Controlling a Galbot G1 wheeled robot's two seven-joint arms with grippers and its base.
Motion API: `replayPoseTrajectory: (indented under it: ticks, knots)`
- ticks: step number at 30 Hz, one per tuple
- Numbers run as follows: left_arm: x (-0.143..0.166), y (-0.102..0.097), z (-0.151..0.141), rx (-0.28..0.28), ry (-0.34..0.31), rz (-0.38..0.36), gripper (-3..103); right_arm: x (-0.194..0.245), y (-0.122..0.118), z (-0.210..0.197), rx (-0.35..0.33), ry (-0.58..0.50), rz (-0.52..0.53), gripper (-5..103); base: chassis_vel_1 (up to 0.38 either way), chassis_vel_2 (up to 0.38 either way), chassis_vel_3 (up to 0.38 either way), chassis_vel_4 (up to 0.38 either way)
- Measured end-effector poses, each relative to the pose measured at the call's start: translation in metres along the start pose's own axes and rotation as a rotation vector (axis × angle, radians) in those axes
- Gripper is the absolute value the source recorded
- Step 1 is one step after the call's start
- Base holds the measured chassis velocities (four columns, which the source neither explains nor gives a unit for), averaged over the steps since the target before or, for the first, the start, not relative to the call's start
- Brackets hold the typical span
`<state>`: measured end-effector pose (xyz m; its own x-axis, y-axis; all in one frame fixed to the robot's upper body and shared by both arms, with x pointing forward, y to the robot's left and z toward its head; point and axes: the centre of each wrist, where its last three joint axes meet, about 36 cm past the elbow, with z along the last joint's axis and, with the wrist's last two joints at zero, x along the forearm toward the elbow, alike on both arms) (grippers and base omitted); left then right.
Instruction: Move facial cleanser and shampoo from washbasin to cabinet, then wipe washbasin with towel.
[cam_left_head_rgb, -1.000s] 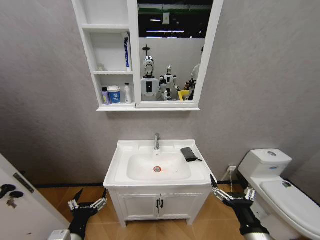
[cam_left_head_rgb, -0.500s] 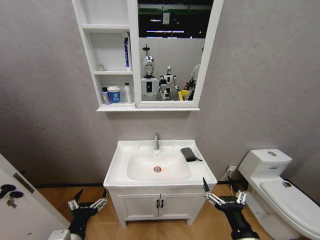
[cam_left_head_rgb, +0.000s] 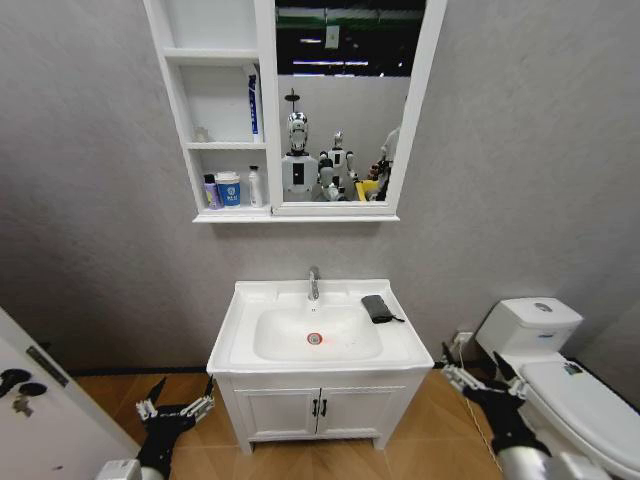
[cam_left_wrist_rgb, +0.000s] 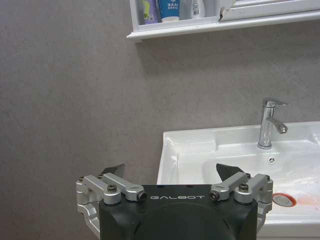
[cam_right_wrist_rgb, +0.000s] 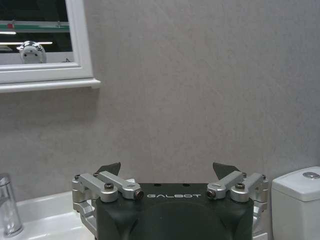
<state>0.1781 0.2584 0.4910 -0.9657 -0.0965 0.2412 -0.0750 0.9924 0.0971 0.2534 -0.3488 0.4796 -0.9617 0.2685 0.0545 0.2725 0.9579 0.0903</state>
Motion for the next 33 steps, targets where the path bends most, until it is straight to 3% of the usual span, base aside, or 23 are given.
replayPoseTrajectory:
  ticks: [1, 4, 7, 11, 14, 20, 25, 33]
  knots:
    - [0.0, 0.0, 0.0, 0.0, 0.0, 0.0, 100, -0.035, -0.01, -0.002, 0.02, -0.012, -0.011, 100, 0.0, 0.0, 0.0, 0.0]
    - [0.0, 0.0, 0.0, 0.0, 0.0, 0.0, 100, -0.056, -0.018, -0.003, 0.036, -0.016, -0.014, 100, 0.0, 0.0, 0.0, 0.0]
    - [0.0, 0.0, 0.0, 0.0, 0.0, 0.0, 100, -0.138, -0.043, 0.0, 0.07, 0.022, -0.009, 100, 0.0, 0.0, 0.0, 0.0]
    - [0.0, 0.0, 0.0, 0.0, 0.0, 0.0, 100, -0.189, -0.04, 0.001, 0.074, 0.036, -0.044, 100, 0.0, 0.0, 0.0, 0.0]
    - [0.0, 0.0, 0.0, 0.0, 0.0, 0.0, 100, -0.234, -0.028, 0.013, 0.076, 0.08, -0.082, 100, 0.0, 0.0, 0.0, 0.0]
    - [0.0, 0.0, 0.0, 0.0, 0.0, 0.0, 100, -0.279, 0.001, 0.043, 0.08, 0.172, -0.169, 100, 0.0, 0.0, 0.0, 0.0]
    - [0.0, 0.0, 0.0, 0.0, 0.0, 0.0, 100, -0.316, 0.033, 0.06, 0.135, 0.234, -0.273, 100, 0.0, 0.0, 0.0, 0.0]
    - [0.0, 0.0, 0.0, 0.0, 0.0, 0.0, 100, -0.357, 0.059, 0.104, 0.194, 0.363, -0.278, 100, 0.0, 0.0, 0.0, 0.0]
